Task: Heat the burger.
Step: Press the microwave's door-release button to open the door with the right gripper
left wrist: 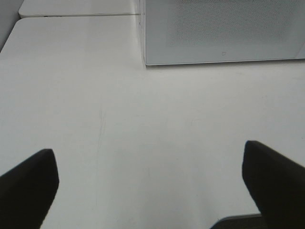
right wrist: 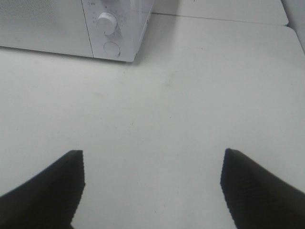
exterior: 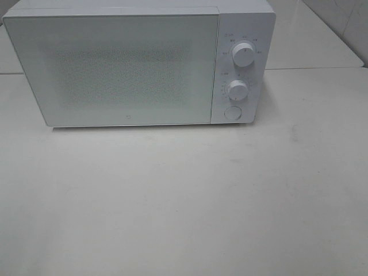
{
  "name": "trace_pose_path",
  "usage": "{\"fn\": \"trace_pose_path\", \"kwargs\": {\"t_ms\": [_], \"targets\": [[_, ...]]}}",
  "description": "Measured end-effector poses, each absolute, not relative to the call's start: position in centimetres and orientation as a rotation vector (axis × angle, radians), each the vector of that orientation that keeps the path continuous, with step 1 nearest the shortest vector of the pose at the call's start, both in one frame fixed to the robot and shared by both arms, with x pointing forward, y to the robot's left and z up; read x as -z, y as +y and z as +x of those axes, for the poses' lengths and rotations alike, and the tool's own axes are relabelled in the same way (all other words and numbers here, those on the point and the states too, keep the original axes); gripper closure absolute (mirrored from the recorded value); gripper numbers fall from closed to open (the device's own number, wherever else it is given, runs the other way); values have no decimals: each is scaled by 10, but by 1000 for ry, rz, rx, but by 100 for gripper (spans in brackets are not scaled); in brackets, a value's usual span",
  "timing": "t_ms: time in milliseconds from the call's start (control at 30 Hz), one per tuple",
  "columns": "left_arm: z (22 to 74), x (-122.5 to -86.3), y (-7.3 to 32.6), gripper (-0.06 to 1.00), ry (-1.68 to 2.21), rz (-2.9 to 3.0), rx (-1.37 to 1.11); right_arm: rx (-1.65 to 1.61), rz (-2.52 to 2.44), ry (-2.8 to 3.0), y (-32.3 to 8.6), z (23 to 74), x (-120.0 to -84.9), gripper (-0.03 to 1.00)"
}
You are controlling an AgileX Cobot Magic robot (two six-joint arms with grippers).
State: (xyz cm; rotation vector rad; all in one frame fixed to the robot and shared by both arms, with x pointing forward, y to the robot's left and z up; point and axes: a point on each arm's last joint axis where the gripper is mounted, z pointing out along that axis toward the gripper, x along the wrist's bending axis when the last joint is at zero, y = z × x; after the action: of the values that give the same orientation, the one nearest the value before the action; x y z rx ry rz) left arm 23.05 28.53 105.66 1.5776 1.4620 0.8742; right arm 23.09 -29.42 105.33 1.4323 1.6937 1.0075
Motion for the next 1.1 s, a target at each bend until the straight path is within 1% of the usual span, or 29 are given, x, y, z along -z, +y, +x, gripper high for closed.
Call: {"fn": "trace_pose_path", "kwargs": {"t_ms": [233, 533, 1100], "targets": [[230, -1057, 285, -5, 1462, 1578, -874, -1067, 1375, 1614, -294, 245, -1067, 20], [230, -1057, 285, -5, 1462, 1578, -874, -1055, 1399, 1616, -291, 291, -1077, 20], [230, -1057, 285, -5, 1462, 1578, -874, -1076, 1395, 1557, -286, 368, -1069, 20]]}}
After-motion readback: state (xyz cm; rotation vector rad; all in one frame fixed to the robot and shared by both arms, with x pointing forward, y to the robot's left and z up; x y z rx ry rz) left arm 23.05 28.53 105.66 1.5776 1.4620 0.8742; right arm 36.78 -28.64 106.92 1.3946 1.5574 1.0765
